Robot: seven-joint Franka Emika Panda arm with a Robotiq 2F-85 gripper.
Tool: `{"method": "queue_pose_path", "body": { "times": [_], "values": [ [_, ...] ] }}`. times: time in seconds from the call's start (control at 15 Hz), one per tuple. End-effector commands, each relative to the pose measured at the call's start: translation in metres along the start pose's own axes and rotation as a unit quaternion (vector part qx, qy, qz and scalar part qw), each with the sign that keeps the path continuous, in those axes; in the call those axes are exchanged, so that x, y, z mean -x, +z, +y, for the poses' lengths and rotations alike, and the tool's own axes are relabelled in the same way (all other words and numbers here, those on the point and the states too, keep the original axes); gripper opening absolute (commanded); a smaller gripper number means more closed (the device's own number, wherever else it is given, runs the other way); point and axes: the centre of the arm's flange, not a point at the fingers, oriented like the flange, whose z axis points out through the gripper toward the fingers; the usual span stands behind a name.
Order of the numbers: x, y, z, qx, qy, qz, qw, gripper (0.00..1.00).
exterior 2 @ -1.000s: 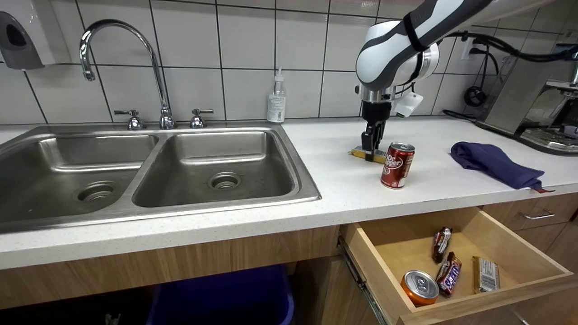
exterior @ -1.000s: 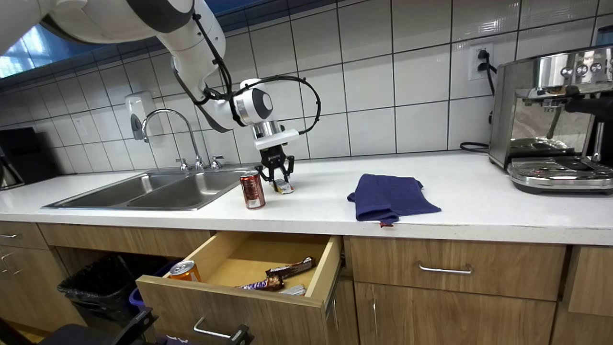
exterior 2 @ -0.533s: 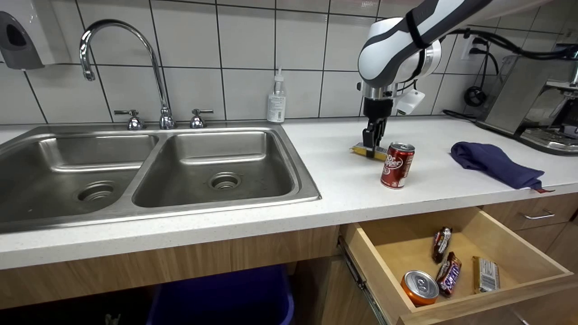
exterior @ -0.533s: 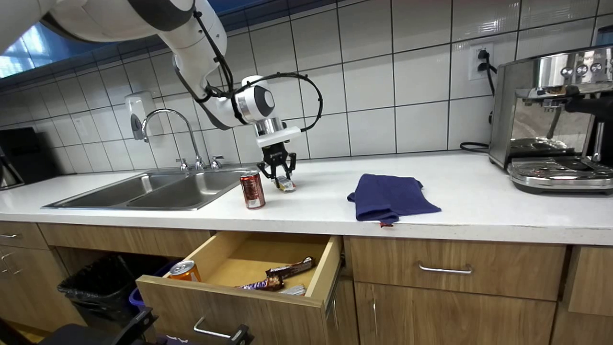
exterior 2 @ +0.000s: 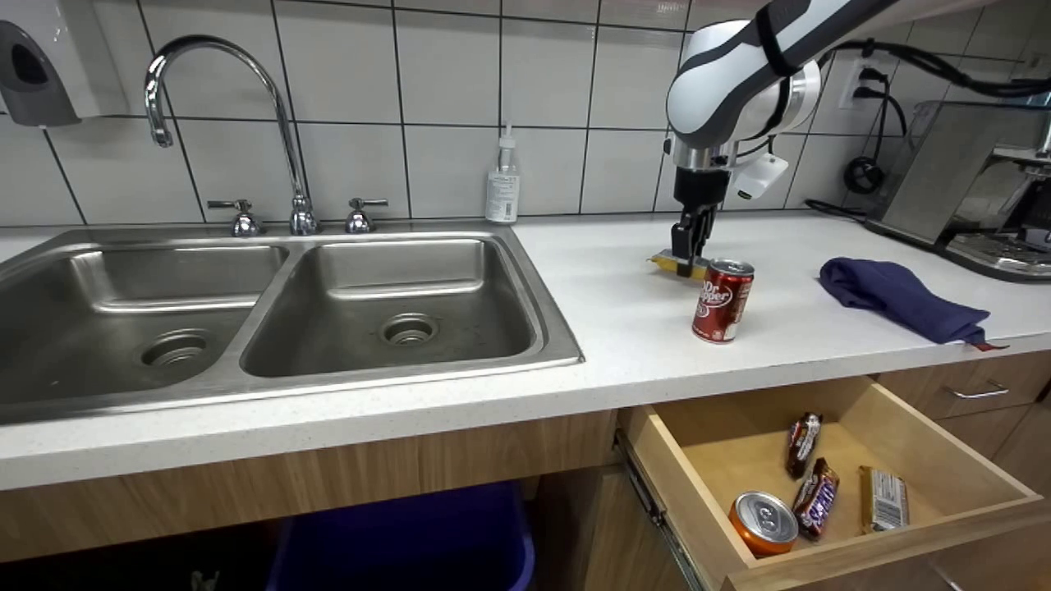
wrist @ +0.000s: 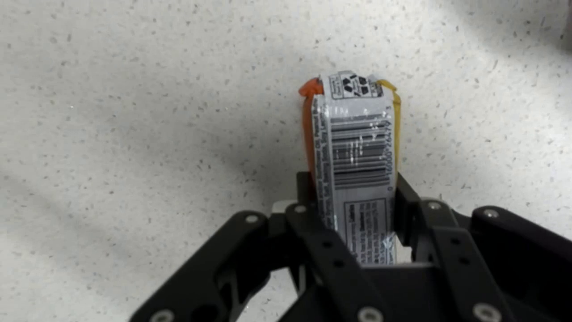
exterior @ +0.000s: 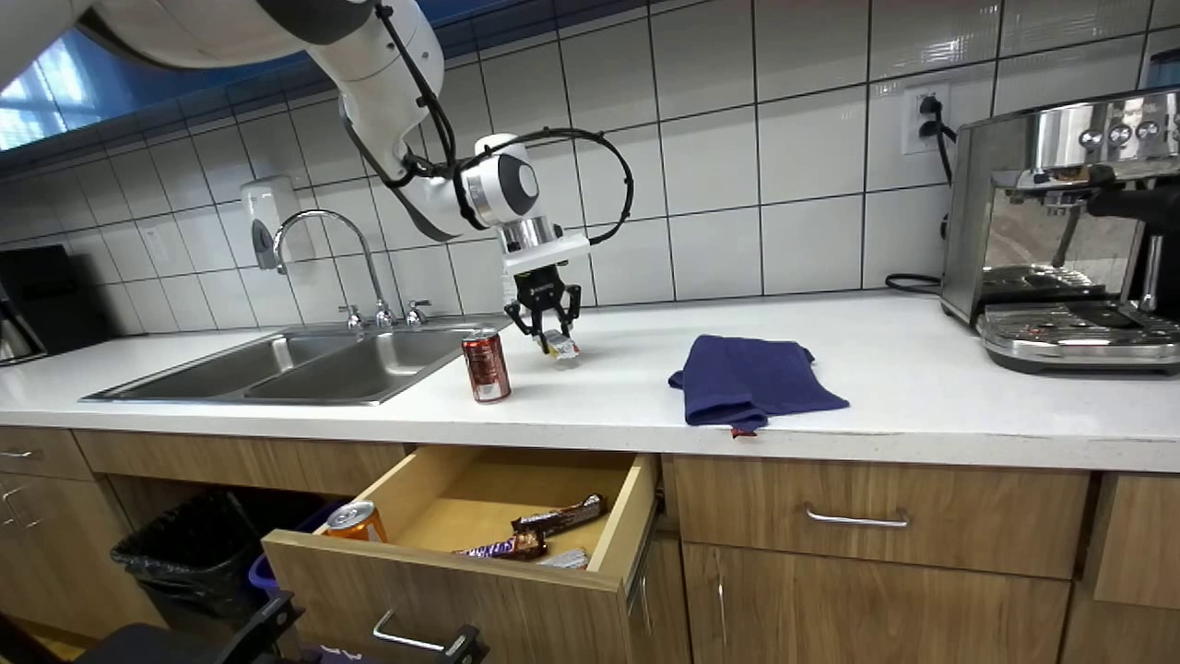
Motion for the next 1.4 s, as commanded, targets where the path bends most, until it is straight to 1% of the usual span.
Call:
{"method": "queue_pose_path", "body": {
  "times": [0.0, 0.4, 0.6, 1.33],
  "values": [
    [0.025, -0.012, 0.0, 0.001, 0.01, 0.013, 0.9999, 0.17],
    [0.051, -0.01, -0.001, 0.007, 0.025, 0.015, 0.9996, 0.17],
    [0.066, -0.007, -0.008, 0.011, 0.032, 0.015, 0.9993, 0.17],
    [0.121, -0.012, -0.034, 0.01, 0.089, 0.021, 0.9957, 0.17]
  ]
}}
